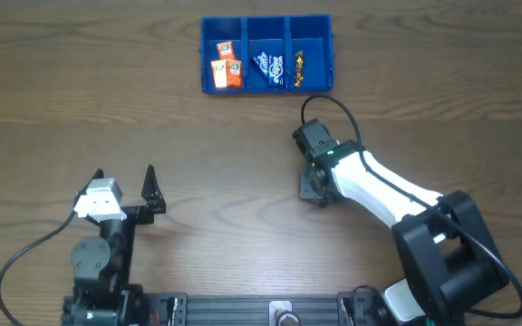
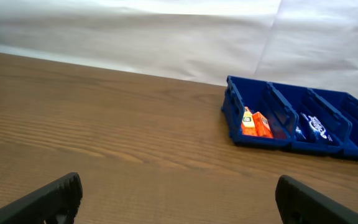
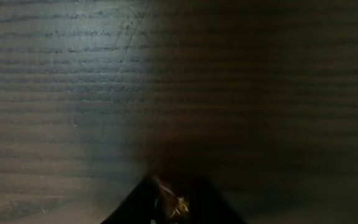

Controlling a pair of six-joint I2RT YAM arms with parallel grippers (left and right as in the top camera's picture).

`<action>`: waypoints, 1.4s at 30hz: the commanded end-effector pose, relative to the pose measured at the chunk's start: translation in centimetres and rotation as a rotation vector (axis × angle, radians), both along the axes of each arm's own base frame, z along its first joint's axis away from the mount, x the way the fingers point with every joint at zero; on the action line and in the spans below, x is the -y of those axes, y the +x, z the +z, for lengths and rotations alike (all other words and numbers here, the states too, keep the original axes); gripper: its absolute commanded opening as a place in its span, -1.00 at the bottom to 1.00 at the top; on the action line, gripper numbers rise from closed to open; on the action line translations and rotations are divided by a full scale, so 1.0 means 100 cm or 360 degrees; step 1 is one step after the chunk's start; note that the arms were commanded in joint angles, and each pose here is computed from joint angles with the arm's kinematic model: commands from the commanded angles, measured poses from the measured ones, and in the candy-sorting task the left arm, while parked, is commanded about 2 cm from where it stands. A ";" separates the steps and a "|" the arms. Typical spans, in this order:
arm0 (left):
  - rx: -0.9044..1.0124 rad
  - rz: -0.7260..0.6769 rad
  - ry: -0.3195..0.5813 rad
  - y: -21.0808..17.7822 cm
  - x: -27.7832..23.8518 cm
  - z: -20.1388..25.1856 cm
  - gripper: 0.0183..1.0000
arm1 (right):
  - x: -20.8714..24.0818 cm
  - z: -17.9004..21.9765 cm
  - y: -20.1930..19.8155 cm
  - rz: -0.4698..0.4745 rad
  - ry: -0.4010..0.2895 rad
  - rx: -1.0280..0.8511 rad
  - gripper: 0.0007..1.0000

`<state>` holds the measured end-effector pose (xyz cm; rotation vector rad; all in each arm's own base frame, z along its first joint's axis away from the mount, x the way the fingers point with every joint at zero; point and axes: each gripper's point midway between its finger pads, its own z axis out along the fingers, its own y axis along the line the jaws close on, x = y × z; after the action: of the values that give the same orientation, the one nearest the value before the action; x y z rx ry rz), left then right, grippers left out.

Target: Sort Candies Into Trays

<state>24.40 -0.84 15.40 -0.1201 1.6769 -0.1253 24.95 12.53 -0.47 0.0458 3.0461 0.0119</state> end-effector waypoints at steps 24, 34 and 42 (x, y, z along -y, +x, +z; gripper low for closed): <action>-0.0084 0.0010 0.0030 -0.001 -0.002 -0.019 1.00 | 0.006 -0.008 -0.006 -0.0043 -0.0055 -0.0049 -0.91; -0.0084 0.0011 0.0031 -0.001 -0.002 -0.019 0.99 | 0.001 0.103 0.073 -0.0032 -0.0048 0.0333 -0.93; -0.0084 0.0010 0.0030 -0.001 -0.002 -0.019 1.00 | 0.016 0.235 0.253 0.0005 -0.0233 0.1035 -0.90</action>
<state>24.40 -0.84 15.40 -0.1198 1.6770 -0.1250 45.04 12.11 23.97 0.1029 2.4368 -0.0101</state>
